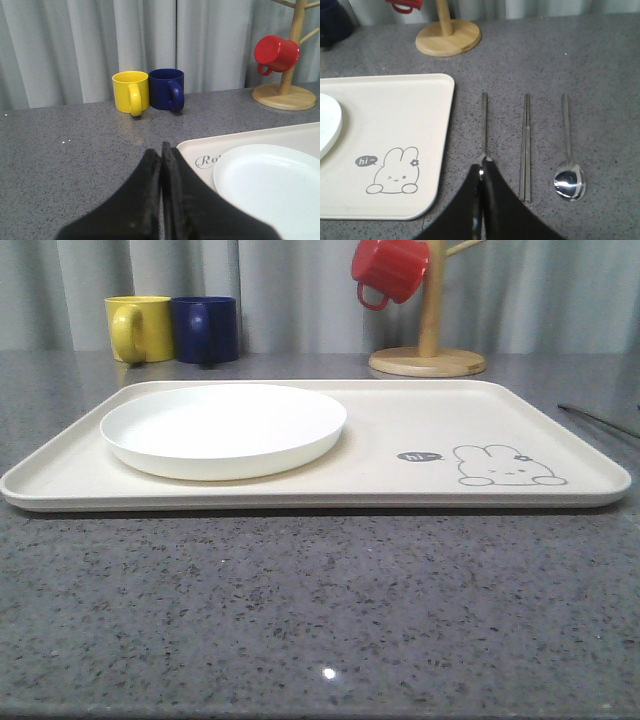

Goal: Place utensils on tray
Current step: 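Withdraw the left gripper away from the tray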

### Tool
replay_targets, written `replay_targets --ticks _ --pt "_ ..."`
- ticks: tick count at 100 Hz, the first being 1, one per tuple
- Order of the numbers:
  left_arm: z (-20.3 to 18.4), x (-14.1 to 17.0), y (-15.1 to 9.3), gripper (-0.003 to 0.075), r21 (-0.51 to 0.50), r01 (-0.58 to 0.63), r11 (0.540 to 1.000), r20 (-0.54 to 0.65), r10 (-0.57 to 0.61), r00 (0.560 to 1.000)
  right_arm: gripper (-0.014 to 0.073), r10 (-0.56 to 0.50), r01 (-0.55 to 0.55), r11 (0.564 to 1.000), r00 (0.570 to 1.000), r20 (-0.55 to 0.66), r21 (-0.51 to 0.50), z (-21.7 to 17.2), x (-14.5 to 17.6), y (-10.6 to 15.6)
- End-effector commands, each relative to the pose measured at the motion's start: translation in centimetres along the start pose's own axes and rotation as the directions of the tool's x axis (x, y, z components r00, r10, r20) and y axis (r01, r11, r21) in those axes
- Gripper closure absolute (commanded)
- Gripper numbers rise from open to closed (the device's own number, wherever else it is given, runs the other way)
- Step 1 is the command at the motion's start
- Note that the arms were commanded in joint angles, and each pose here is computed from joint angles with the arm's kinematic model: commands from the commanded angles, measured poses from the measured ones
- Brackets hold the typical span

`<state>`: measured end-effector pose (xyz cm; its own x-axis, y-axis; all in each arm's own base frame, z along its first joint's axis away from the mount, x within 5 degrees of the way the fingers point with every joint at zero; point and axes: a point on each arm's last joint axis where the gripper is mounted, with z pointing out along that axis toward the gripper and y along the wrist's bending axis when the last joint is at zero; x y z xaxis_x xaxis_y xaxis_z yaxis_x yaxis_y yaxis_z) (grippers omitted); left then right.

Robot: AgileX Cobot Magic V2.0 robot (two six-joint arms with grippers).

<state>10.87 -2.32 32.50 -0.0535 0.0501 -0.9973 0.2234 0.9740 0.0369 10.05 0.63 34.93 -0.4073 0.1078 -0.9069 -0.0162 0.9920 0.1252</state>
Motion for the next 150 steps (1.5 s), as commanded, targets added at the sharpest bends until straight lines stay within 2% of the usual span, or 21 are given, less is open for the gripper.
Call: replay_targets --ticks 1,14,32,39,48,65,75,88,101,150 --pt "-0.1 -1.4 0.2 0.0738 -0.024 0.011 1.0 0.077 -0.01 0.997 0.0664 0.022 -0.022 1.0 0.999 0.025 -0.011 1.3 -2.9 0.3" --pt "-0.1 -1.4 0.2 0.0738 -0.024 0.011 1.0 0.077 -0.01 0.997 0.0664 0.039 -0.04 0.999 0.999 -0.035 -0.012 3.4 -3.6 0.4" --pt "-0.1 -1.4 0.2 0.0738 -0.024 0.011 1.0 0.077 -0.01 0.997 0.0657 0.066 -0.068 0.998 0.988 -0.142 -0.014 5.3 -2.9 0.4" --pt "-0.1 -1.4 0.2 0.0738 -0.024 0.011 1.0 0.077 -0.01 0.997 0.0621 0.067 -0.07 0.998 0.981 -0.182 -0.011 5.6 -2.6 0.4" --pt "-0.1 -1.4 0.2 0.0738 -0.024 0.011 1.0 0.077 -0.01 0.997 0.0522 0.066 -0.07 0.998 0.974 -0.218 -0.008 5.6 -2.3 0.4" --pt "-0.1 -1.4 0.2 0.0738 -0.024 0.011 1.0 0.077 -0.01 0.997 0.0265 0.065 -0.069 0.998 0.961 -0.27 -0.006 5.5 -1.8 0.4" --pt "-0.1 -1.4 0.2 0.0738 -0.024 0.011 1.0 0.077 -0.01 0.997 0.0171 0.065 -0.069 0.998 0.959 -0.275 -0.006 5.5 -1.8 0.4" --pt "-0.1 -1.4 0.2 0.0737 -0.024 0.011 1.0 0.077 -0.01 0.997 0.017 0.063 -0.067 0.998 0.963 -0.262 -0.006 5.7 -2.0 0.4" --pt "-0.1 -1.4 0.2 0.0738 -0.024 0.011 1.0 0.077 -0.01 0.997 0.017 0.009 -0.014 1.0 0.959 -0.283 -0.018 6.9 -2.7 0.4" --pt "-0.1 -1.4 0.2 0.0738 -0.024 0.011 1.0 0.077 -0.01 0.997 0.017 0.007 -0.008 1.0 0.929 -0.371 -0.001 16.6 -5.6 0.1"
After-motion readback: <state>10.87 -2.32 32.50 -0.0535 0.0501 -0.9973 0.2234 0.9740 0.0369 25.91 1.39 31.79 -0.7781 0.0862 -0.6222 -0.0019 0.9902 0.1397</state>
